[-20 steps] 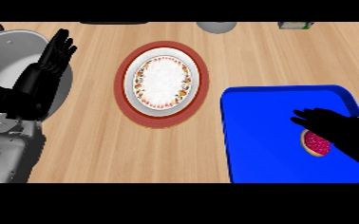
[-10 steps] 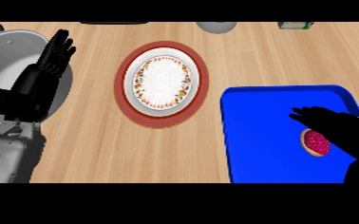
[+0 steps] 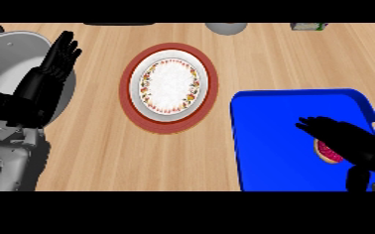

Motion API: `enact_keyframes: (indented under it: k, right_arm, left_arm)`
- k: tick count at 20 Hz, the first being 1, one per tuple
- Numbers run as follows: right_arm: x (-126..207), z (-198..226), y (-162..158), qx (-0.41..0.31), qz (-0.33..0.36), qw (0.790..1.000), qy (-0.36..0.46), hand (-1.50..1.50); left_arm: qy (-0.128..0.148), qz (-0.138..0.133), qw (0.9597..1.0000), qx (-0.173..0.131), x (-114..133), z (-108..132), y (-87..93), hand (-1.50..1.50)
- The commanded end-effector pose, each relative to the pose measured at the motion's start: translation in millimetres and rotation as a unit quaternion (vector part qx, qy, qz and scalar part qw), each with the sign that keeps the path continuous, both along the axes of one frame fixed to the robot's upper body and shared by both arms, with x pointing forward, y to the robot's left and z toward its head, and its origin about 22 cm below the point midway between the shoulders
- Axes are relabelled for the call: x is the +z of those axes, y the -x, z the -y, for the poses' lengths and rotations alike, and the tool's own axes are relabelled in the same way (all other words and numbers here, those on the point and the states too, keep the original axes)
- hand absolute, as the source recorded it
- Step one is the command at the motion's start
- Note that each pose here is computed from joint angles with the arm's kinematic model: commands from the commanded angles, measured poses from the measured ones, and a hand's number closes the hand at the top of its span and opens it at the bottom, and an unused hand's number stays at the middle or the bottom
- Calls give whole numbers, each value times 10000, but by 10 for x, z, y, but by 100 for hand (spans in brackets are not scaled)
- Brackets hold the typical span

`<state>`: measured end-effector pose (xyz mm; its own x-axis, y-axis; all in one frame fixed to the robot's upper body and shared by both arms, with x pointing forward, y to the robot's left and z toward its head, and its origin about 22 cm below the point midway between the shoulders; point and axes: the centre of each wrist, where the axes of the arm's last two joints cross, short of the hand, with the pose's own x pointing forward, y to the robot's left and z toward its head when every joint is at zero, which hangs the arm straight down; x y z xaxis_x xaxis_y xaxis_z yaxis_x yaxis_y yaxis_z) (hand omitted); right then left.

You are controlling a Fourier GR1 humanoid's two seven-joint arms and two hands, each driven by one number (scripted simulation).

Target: Pick the cupcake from the tray and place it in the plate

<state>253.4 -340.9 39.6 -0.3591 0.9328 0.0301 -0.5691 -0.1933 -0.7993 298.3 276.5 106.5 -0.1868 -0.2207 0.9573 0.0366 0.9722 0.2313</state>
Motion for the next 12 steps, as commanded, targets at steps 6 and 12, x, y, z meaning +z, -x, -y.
enact_keyframes:
  k: [6, 12]
  right_arm:
    - [-162, 42, -135, 427, 830, 9933, -679, 150]
    - [-19, -218, -195, 607, 1840, 9760, -998, 150]
  left_arm:
    - [75, 12, 10000, -33, 91, -127, -93, 0]
    - [-4, 15, 10000, 34, 66, -135, 31, 0]
